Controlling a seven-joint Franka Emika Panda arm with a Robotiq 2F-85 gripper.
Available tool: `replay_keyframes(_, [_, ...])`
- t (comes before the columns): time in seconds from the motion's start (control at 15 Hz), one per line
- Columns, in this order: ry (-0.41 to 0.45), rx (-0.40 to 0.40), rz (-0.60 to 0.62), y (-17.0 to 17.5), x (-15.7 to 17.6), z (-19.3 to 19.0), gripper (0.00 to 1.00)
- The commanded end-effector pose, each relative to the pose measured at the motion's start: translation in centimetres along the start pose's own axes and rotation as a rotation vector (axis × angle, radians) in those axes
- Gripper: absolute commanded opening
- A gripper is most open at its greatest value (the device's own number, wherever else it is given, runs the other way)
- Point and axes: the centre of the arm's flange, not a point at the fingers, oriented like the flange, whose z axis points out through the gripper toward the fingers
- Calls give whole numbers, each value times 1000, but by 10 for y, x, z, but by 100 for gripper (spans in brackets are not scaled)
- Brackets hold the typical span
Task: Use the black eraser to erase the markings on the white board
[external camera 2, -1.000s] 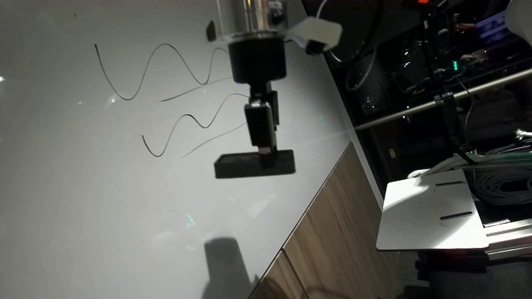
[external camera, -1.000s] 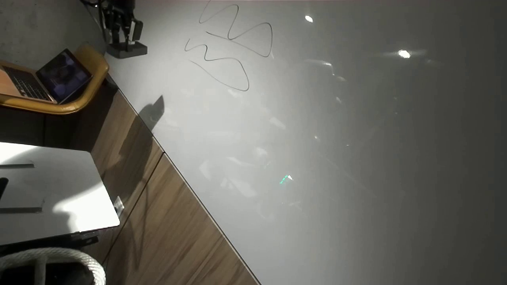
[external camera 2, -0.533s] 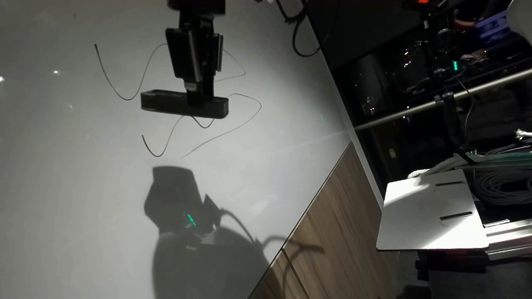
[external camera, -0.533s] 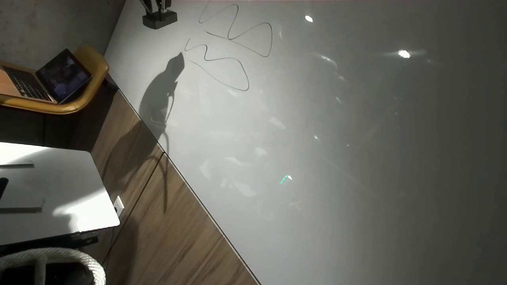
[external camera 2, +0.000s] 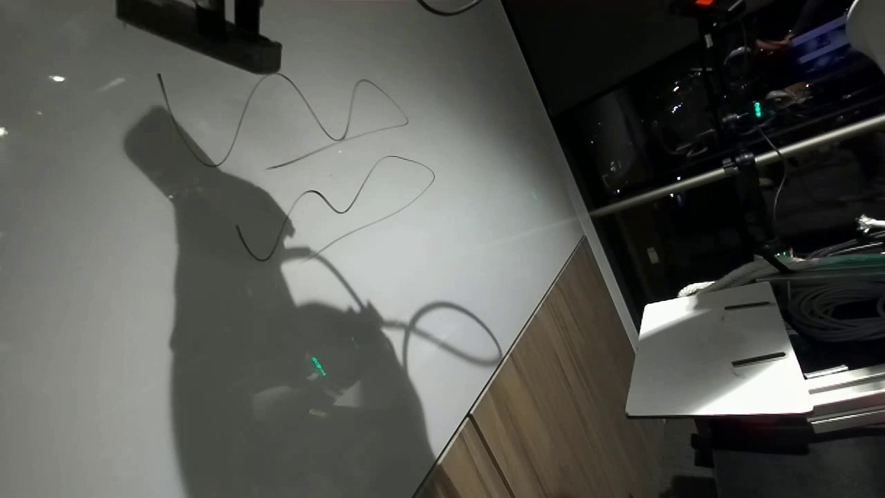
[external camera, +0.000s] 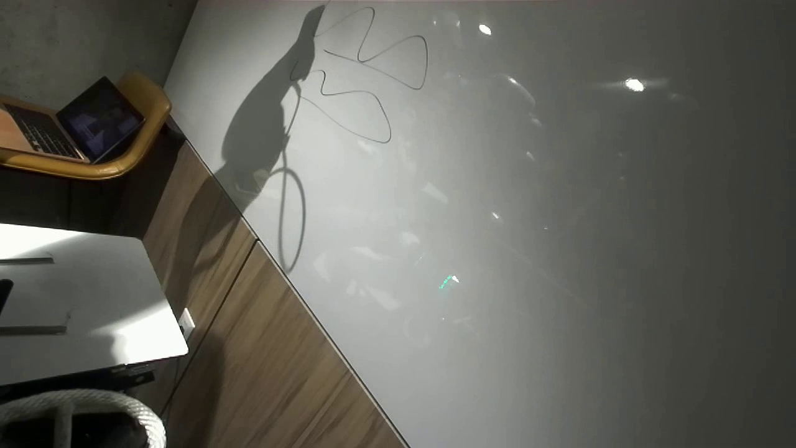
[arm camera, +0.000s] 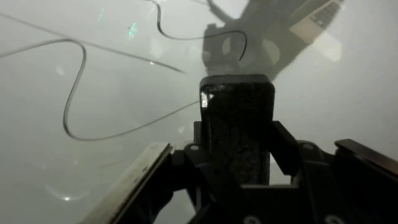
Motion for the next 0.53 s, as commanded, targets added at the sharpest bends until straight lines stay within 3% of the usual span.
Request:
replay_keyframes(0.0, [77, -84, 27, 9, 40, 11, 28])
replay_keyframes(0.47, [61, -83, 67, 15, 44, 111, 28])
